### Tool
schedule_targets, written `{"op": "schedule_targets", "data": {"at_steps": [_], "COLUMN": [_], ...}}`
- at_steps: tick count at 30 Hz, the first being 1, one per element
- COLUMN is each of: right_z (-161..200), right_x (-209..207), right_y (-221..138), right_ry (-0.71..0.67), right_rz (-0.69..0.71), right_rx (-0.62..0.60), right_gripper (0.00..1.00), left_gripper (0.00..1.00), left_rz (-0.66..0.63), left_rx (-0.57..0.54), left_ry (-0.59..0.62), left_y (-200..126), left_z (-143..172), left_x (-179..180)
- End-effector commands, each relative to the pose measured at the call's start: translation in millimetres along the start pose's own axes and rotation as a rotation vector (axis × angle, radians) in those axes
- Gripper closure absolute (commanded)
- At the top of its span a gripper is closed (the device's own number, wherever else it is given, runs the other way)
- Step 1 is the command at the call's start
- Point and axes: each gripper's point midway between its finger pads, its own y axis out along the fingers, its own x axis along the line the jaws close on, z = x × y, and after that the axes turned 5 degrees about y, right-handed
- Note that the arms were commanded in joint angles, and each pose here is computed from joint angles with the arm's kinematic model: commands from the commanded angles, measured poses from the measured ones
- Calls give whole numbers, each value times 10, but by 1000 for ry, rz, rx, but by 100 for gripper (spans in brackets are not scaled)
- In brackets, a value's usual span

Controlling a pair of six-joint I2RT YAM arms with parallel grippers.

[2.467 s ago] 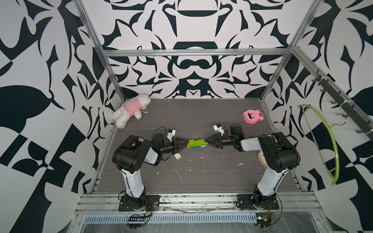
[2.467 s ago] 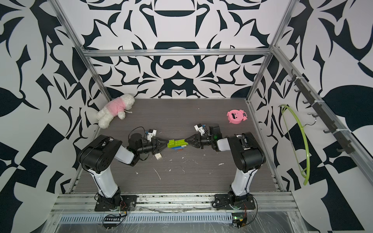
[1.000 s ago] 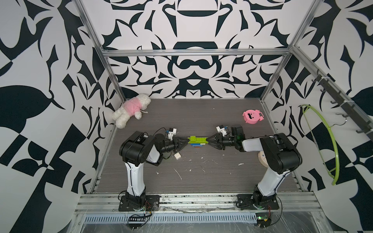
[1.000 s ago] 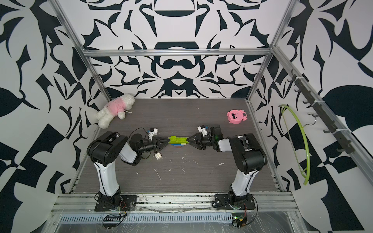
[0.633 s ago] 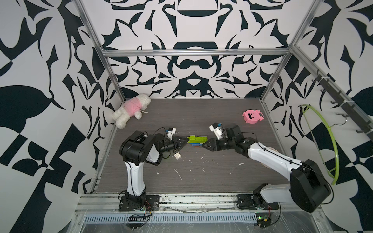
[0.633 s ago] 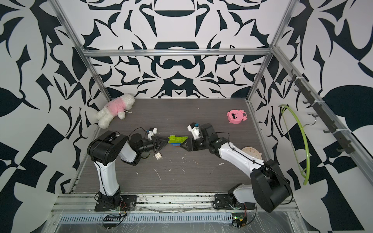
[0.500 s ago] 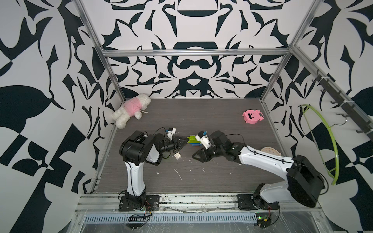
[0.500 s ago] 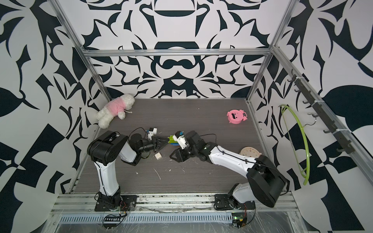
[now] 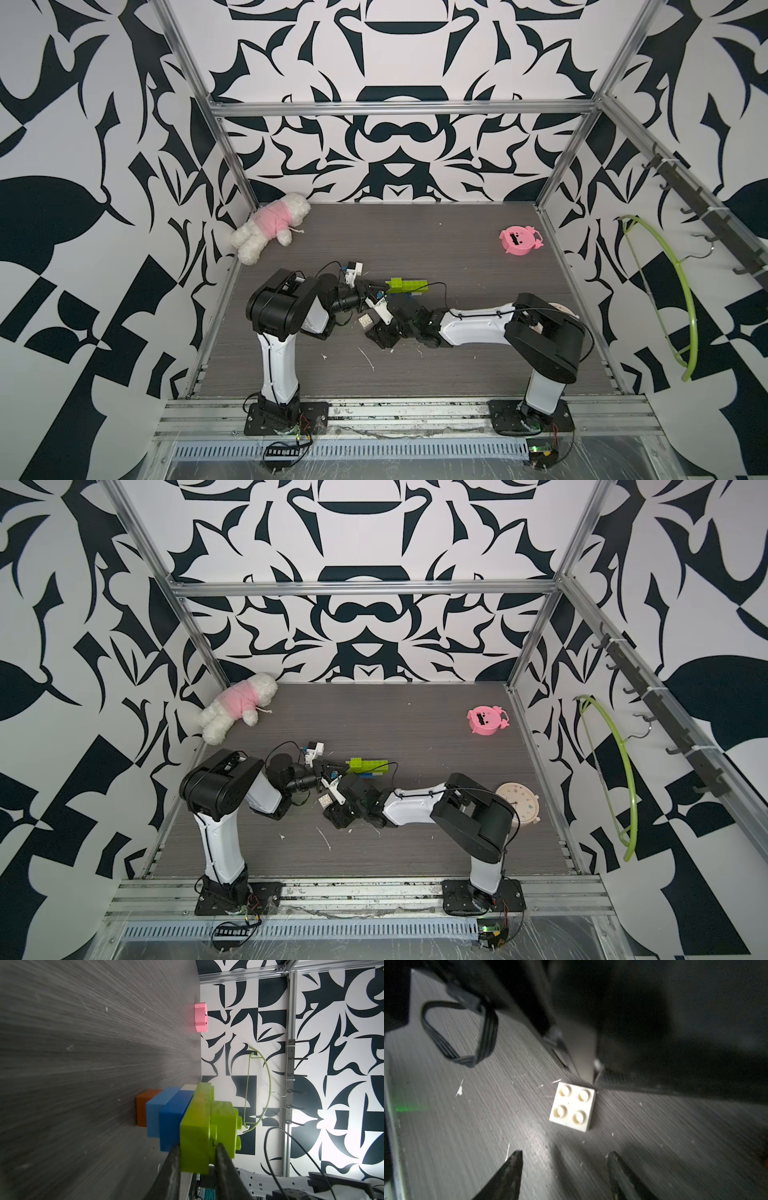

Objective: Assemble a heart with lego
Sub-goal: Pick up the lego brick from the center of the board, then place the lego brick at the center of the board.

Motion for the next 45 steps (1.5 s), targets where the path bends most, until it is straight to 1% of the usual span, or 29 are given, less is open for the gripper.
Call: {"op": "schedule_targets", "data": {"at_steps": [1, 4, 9, 10, 14, 19, 21, 23, 28, 30, 33, 36, 41, 44, 45], "right_z": [-429, -470, -486, -479, -457, -407, -394, -369, -248, -160, 56, 310, 685, 780, 795], "right_x": [82, 45, 107, 126, 165, 146, 152, 156, 102, 25, -189, -470, -1059, -1171, -1201], "right_y": [15, 44, 121, 134, 205, 230, 186, 101, -184, -331, -559, -816, -1171, -1195, -1187], "right_ry": [-54, -72, -99, -103, -94, -78, -77, -76, -67, -56, -30, 38, 248, 316, 324], "right_rz": [24, 64, 80, 84, 87, 93, 89, 85, 80, 78, 113, 172, 338, 356, 376], "right_rx": [-151, -187, -229, -241, -245, -228, -224, -216, -171, -143, -64, -24, 9, 24, 37], "right_gripper": [34, 34, 34, 35, 43, 60, 64, 71, 78, 78, 78, 79, 78, 77, 75], "left_gripper": [75, 75, 75, 75, 75, 75, 75, 75, 75, 75, 75, 75, 75, 75, 75], "left_rz": [-6, -7, -5, -6, -12, -10, -9, -11, -11, -11, -16, -16, -15, -19, -20], "left_rx": [9, 9, 8, 10, 12, 12, 14, 17, 20, 20, 24, 24, 25, 29, 29], "left_ry": [10, 12, 11, 11, 6, 8, 8, 9, 11, 13, 11, 12, 15, 16, 16], "left_y": [12, 15, 19, 20, 20, 23, 25, 25, 27, 28, 26, 23, 9, -5, -8], "left_z": [-7, -18, -26, -23, -11, -18, -18, -16, -11, -16, -13, -31, -47, -46, -48], "left_x": [49, 50, 42, 43, 70, 64, 57, 59, 54, 51, 64, 64, 54, 53, 52]}}
